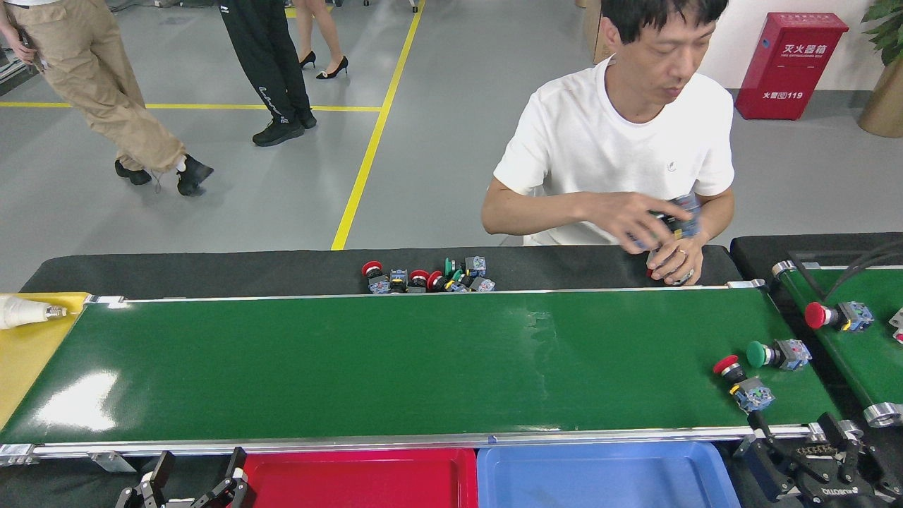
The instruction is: Pick switch part from conveyor to tray
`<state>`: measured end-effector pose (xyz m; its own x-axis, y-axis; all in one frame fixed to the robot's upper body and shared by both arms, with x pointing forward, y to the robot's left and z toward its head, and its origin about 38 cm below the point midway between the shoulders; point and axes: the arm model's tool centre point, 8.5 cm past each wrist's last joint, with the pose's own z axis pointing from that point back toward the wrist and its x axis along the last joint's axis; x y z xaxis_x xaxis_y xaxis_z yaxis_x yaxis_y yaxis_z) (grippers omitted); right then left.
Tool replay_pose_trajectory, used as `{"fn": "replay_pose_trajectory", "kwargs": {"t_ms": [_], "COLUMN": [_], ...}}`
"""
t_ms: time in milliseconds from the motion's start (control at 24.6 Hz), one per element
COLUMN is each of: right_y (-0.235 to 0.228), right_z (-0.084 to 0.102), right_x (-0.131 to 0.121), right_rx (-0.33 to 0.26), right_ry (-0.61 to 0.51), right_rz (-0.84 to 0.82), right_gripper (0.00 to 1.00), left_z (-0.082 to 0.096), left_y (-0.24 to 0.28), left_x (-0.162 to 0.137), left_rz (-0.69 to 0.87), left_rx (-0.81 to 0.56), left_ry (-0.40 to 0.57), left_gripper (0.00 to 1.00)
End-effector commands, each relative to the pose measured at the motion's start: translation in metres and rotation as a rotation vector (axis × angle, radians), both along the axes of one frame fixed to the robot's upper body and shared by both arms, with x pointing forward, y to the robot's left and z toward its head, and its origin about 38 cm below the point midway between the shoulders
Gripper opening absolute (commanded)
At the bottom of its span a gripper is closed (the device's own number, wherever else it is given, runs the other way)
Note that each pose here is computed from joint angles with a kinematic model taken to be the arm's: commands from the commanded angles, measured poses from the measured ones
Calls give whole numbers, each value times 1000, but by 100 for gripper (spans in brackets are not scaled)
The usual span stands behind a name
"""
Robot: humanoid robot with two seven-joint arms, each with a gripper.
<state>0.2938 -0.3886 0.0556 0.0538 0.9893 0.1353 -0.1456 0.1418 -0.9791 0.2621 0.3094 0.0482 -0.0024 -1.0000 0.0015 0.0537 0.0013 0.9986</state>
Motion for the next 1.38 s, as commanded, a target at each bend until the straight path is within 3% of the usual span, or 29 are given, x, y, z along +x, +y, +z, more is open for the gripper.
{"fn": "replay_pose_trajectory", "kwargs": {"t_ms": [0,284,366,488,650,772,935,1057,1260,1341], "right_y": [1,25,35,42,56,64,82,103,192,227], "right_z": [-1,1,-11,-15,-24,-23,-11,16,15,8], "right_x": [5,52,60,69,68,68,65,55,25,14], "right_rx": [-8,-1,5,16,18,29,48,70,232,264], "right_ry": [20,37,69,81,154,152,105,-4,-110,-100], "right_rz": [15,70,89,98,151,216,334,529,924,1002], "right_gripper": [98,98,96,74,16,2,2,2,2,2], "left_z": [10,15,15,21,23,21,10,1,2,2], "left_y": [1,5,3,7,13,11,6,7,9,9], "left_x": [4,5,4,4,4,3,-3,-5,-5,-5], "left_rz": [-8,-15,-11,-20,-33,-33,-23,-16,-10,-13], "left_rx": [8,21,11,29,52,42,21,21,18,17], "left_ry": [-44,-90,-98,-148,-150,-136,-66,20,19,17], "left_gripper": [100,100,100,100,100,100,100,100,100,100]}}
